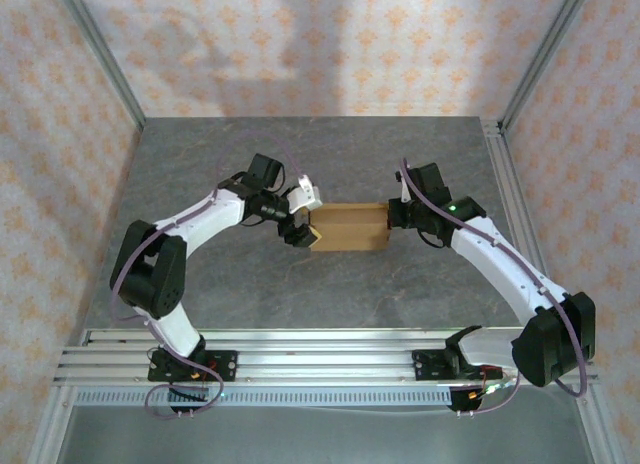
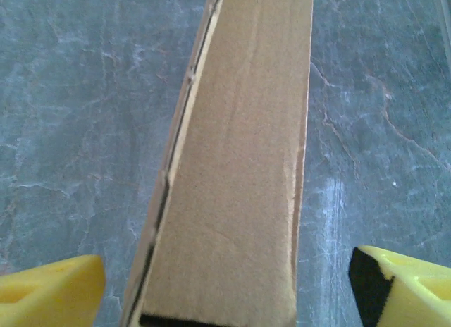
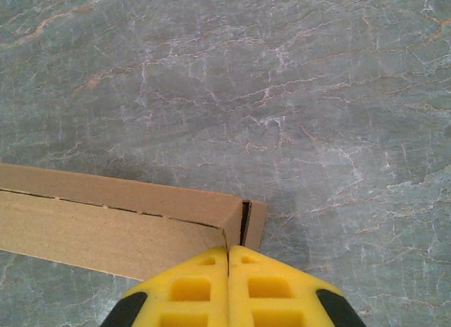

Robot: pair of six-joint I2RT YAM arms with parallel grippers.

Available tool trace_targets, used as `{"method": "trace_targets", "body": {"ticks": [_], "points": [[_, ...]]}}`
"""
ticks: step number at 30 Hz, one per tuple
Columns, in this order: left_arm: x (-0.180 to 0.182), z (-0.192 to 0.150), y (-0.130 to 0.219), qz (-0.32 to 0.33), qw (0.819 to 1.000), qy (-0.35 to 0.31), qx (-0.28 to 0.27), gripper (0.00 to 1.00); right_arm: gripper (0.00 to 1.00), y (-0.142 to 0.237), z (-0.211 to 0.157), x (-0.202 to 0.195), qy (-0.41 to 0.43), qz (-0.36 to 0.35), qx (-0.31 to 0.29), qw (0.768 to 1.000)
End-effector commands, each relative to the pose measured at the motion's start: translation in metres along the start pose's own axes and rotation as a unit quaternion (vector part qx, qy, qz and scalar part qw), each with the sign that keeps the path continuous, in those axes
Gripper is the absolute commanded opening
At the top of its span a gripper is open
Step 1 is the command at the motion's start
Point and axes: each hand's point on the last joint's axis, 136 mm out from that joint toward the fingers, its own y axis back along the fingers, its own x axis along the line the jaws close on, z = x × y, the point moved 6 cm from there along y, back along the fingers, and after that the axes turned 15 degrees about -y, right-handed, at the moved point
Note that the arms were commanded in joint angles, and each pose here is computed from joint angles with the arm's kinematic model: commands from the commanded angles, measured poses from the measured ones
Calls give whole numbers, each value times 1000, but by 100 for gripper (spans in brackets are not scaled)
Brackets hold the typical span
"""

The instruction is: Fold the paper box

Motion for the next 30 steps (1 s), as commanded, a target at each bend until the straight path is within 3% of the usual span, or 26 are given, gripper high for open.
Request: {"method": "trace_targets", "body": {"ticks": [1,4,9,14,19,24,26,30], "points": [[0,14,15,44,999,7,-17,95,0,2,3,0,-5,-12,-8,1000],[0,15,20,70,997,29,-21,100,0,2,4,-1,-6,-14,-8,1000],[-3,20,35,142,987,70,-30,99,0,5,5,0,-9,-15,-12,1000],[-6,30,57,289,943,162,17,100,0,6,4,1,-12,-12,-10,1000],[-31,44,65,303,932,189,64,99,0,7,3,-1,-14,-13,-11,1000],[-33,49,87,325,911,220,128,88,0,11,2,-1,-13,-8,-15,1000],[-36,55,92,309,915,219,139,87,0,12,1,0,-13,-4,-13,1000],[-39,67,91,263,927,225,143,71,0,12,0,0,-15,-2,-9,1000]]}}
